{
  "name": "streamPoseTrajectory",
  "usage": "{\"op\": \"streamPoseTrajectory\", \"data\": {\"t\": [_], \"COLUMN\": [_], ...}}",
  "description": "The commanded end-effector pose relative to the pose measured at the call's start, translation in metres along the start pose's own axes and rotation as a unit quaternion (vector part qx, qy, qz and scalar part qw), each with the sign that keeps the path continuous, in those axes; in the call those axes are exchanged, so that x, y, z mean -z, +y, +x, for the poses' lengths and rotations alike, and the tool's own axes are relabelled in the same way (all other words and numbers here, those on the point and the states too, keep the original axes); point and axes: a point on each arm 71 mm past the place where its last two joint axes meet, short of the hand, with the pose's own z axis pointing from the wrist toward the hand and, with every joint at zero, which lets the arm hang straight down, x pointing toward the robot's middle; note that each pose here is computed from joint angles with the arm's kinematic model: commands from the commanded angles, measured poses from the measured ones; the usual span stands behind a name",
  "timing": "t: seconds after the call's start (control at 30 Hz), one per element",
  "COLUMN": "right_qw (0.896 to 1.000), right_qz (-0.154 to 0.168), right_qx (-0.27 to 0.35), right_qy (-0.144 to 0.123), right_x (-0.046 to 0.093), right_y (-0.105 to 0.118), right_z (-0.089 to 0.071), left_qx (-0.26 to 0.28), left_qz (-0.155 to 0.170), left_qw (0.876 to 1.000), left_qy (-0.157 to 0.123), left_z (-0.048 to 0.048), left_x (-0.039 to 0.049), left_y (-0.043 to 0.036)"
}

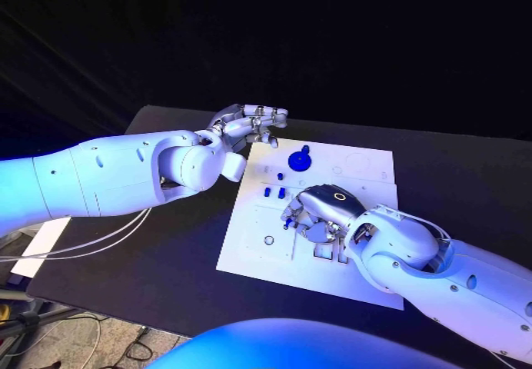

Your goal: Assemble the parts on the task board

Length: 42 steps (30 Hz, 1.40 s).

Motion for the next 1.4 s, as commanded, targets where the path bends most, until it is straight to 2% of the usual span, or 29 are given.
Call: {"op": "streamPoseTrajectory", "data": {"t": [0.03,0.87,1.4], "right_qw": [1.000,0.999,0.999], "right_qz": [-0.003,0.011,0.019], "right_qx": [0.004,0.019,0.017], "right_qy": [0.010,0.041,0.025], "right_x": [-0.0006,-0.0029,-0.0007], "right_y": [0.0011,0.0005,-0.0028], "right_z": [0.0029,0.0109,0.0094], "left_qx": [0.004,0.004,0.005], "left_qz": [0.002,0.000,-0.009], "left_qw": [1.000,1.000,1.000], "left_qy": [0.012,0.017,0.025], "left_z": [0.0030,0.0039,0.0038], "left_x": [-0.0003,0.0002,0.0010], "left_y": [-0.0003,-0.0002,0.0008]}}
